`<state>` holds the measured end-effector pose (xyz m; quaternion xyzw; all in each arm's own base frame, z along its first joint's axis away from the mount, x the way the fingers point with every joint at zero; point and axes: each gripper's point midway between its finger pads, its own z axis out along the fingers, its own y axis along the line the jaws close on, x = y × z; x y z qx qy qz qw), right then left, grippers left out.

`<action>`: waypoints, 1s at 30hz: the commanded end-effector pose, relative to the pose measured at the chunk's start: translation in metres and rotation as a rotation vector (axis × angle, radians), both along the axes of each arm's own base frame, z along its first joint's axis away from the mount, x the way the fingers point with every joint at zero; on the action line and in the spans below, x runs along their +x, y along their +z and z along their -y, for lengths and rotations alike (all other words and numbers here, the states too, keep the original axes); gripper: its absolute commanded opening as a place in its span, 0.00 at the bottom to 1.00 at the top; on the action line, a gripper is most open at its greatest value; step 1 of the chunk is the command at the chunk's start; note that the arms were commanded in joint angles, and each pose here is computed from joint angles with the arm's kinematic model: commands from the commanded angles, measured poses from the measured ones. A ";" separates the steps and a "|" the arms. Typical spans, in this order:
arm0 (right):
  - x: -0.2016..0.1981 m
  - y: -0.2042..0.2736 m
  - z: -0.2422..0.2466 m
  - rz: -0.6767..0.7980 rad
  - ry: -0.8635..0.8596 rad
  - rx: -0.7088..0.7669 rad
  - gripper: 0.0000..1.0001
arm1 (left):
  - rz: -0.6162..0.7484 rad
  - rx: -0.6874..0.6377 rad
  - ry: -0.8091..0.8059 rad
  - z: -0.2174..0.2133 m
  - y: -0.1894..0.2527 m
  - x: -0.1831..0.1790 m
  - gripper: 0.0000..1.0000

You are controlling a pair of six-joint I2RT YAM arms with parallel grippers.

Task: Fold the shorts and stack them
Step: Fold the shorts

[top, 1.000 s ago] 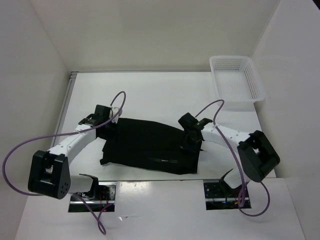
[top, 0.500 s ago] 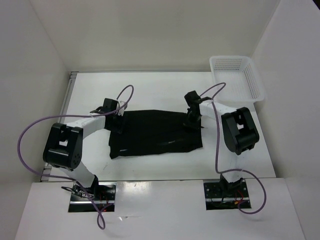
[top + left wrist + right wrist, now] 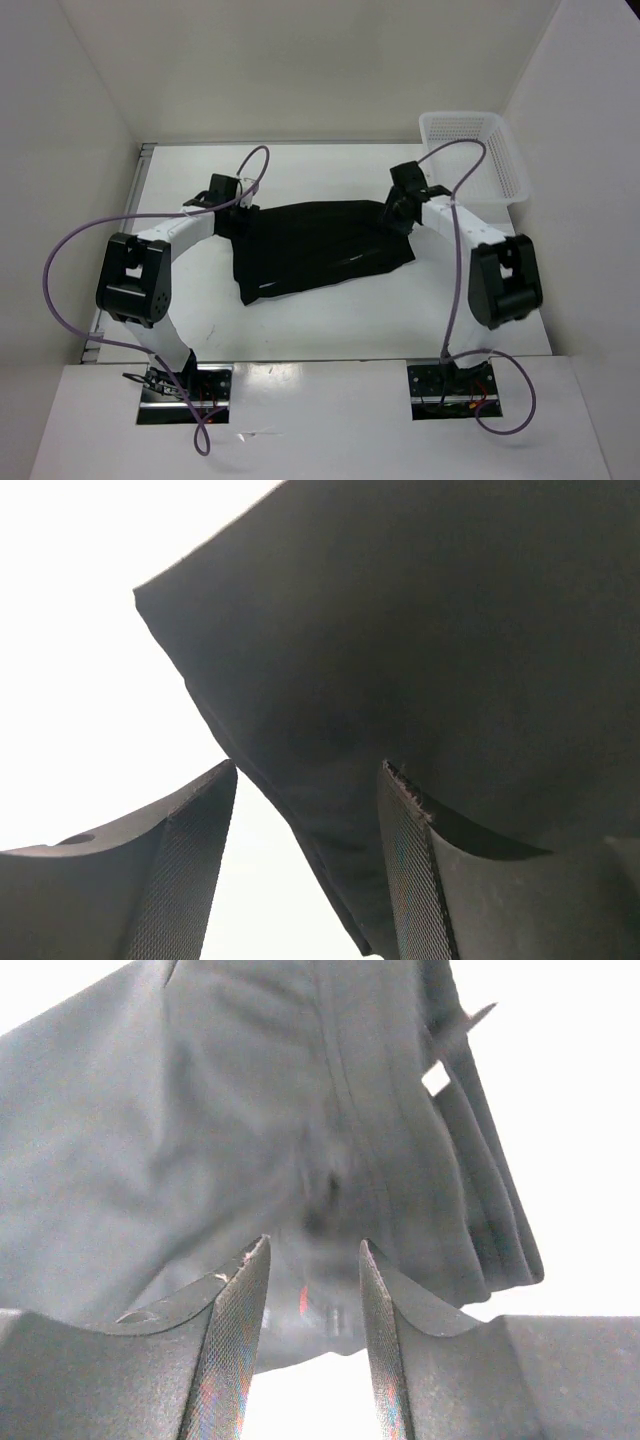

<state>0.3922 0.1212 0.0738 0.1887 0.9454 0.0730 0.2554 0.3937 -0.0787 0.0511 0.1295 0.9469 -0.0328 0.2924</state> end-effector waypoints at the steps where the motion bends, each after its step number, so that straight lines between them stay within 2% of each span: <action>1: -0.011 0.036 0.010 0.109 -0.099 0.068 0.47 | 0.001 -0.018 -0.013 0.002 0.012 -0.005 0.66; 6: -0.025 0.017 0.036 0.063 -0.210 0.124 0.48 | 0.074 0.030 0.031 -0.008 0.019 0.011 0.67; 13: -0.022 -0.004 0.041 0.032 -0.206 0.135 0.61 | 0.145 0.045 0.066 -0.015 0.033 0.038 0.70; 19: -0.024 -0.023 0.035 -0.012 -0.189 0.172 0.62 | 0.089 0.044 0.088 -0.027 0.011 0.043 0.70; 23: -0.035 -0.035 0.033 -0.069 -0.184 0.175 0.44 | 0.018 0.037 0.072 -0.022 -0.013 0.041 0.70; 24: -0.035 -0.035 0.033 -0.069 -0.184 0.175 0.35 | 0.005 0.039 0.072 -0.022 -0.018 0.040 0.69; 26: -0.041 -0.039 0.035 -0.091 -0.188 0.184 0.26 | -0.012 0.042 0.081 -0.026 -0.026 0.041 0.56; 27: -0.043 -0.036 0.033 -0.093 -0.173 0.188 0.21 | -0.024 0.044 0.080 -0.027 -0.031 0.040 0.34; 28: -0.044 -0.032 0.036 -0.092 -0.179 0.199 0.10 | -0.011 0.042 0.081 -0.026 -0.030 0.043 0.22; 29: -0.042 -0.025 0.036 -0.078 -0.170 0.198 0.05 | 0.007 0.039 0.081 -0.026 -0.025 0.046 0.14; 30: -0.040 -0.020 0.040 -0.061 -0.170 0.196 0.02 | 0.006 0.047 0.086 -0.028 -0.028 0.045 0.12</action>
